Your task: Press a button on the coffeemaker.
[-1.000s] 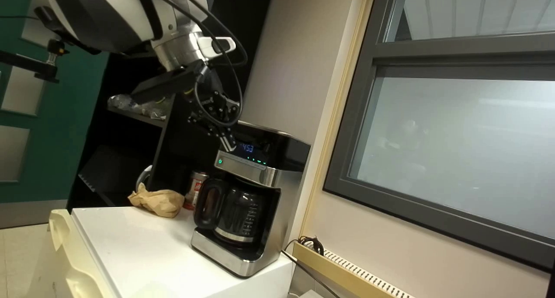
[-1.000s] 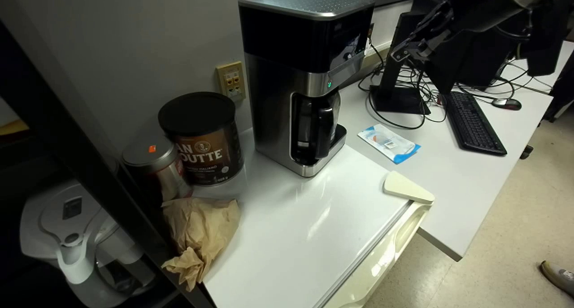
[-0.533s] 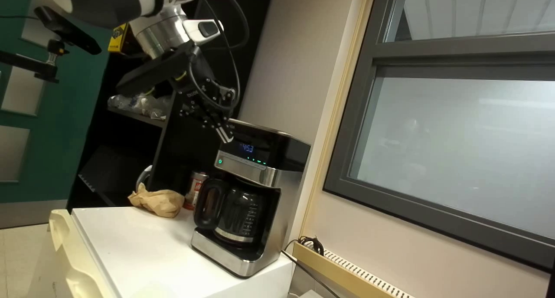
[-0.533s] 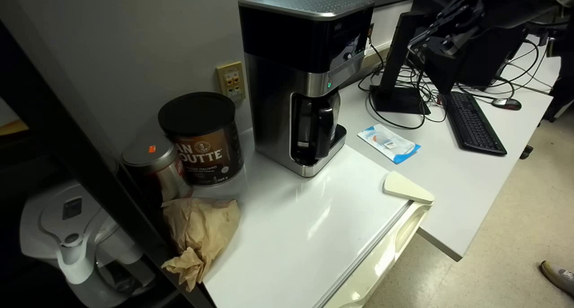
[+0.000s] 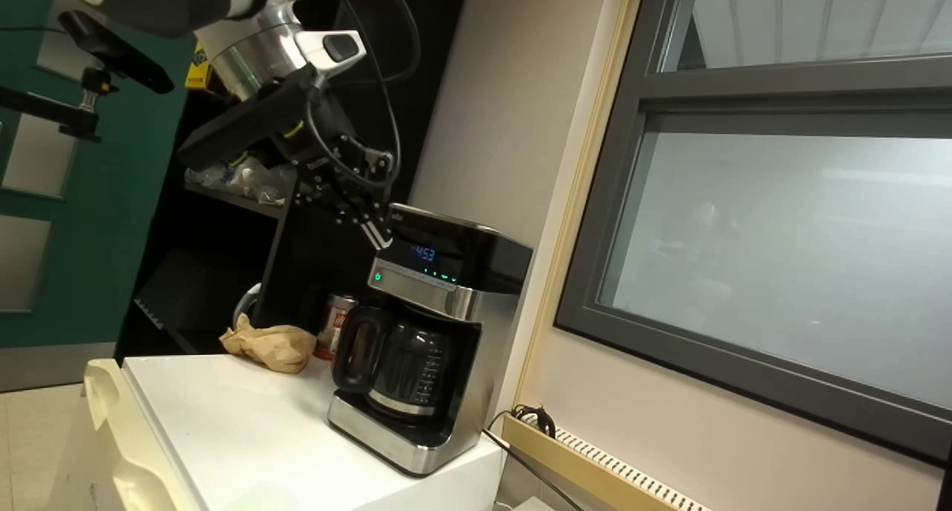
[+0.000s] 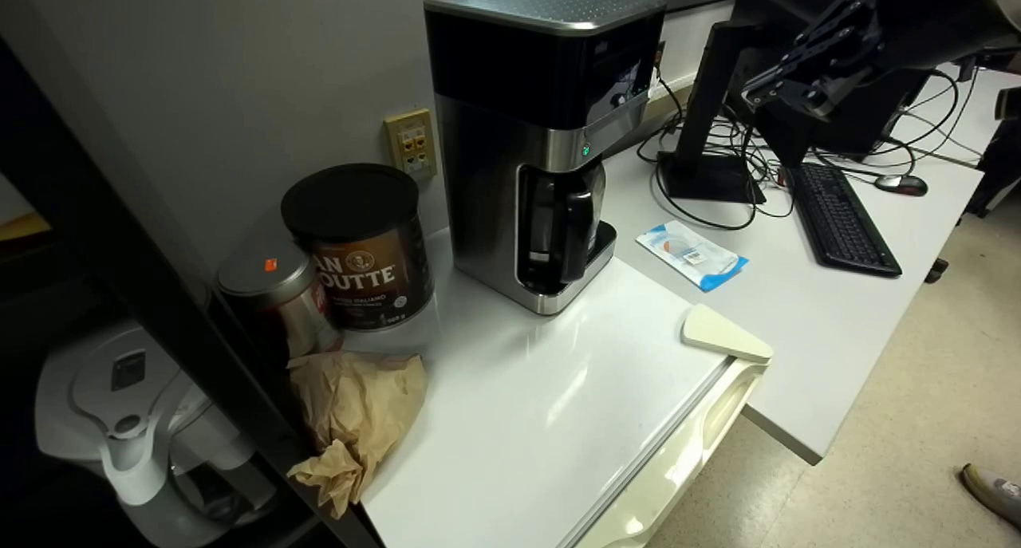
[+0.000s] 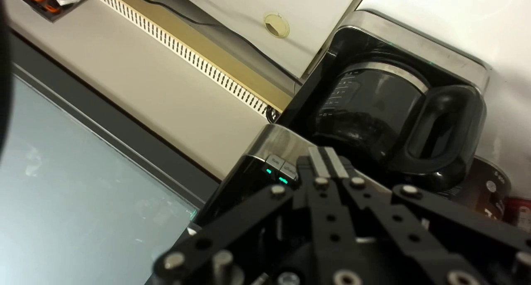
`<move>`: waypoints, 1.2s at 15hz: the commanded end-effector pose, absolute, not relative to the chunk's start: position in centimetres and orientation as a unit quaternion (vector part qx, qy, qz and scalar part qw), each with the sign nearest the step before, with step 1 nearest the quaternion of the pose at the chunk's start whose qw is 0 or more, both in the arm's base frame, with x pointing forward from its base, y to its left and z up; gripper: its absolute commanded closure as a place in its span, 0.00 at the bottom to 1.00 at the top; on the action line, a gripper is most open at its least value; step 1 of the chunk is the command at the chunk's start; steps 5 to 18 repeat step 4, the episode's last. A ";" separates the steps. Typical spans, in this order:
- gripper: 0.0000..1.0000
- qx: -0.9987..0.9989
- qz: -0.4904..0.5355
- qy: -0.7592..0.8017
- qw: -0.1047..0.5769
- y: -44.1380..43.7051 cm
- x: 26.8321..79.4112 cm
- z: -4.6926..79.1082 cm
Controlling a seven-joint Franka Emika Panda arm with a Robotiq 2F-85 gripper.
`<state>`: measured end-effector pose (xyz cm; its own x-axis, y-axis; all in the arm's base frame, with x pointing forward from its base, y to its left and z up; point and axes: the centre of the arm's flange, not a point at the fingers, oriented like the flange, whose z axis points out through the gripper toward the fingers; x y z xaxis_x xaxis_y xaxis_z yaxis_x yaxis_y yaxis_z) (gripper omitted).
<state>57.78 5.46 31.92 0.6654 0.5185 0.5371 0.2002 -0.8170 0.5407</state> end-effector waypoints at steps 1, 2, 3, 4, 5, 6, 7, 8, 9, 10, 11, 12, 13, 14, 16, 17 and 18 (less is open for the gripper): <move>0.99 0.880 0.362 0.199 0.233 5.7 56.4 32.0; 0.99 0.880 0.362 0.199 0.234 5.7 56.3 31.9; 0.99 0.880 0.363 0.200 0.234 5.7 56.3 32.0; 0.99 0.879 0.363 0.200 0.235 5.8 56.2 31.9; 0.99 0.879 0.363 0.200 0.235 5.8 56.2 31.9; 0.99 0.879 0.363 0.200 0.235 5.8 56.2 31.9; 0.99 0.879 0.363 0.200 0.235 5.8 56.2 31.9; 0.99 0.879 0.363 0.200 0.235 5.8 56.2 31.9; 0.99 0.879 0.363 0.200 0.235 5.8 56.2 31.9; 0.99 0.879 0.363 0.200 0.235 5.8 56.2 31.9; 0.99 0.879 0.363 0.200 0.235 5.8 56.2 31.9; 0.99 0.879 0.363 0.200 0.235 5.8 56.2 31.9; 0.99 0.879 0.363 0.200 0.235 5.8 56.2 31.9; 0.99 0.879 0.363 0.200 0.235 5.8 56.2 31.9; 0.99 0.879 0.363 0.200 0.235 5.8 56.2 31.9; 0.99 0.879 0.363 0.200 0.235 5.8 56.2 31.9; 0.99 0.879 0.363 0.200 0.235 5.8 56.2 31.9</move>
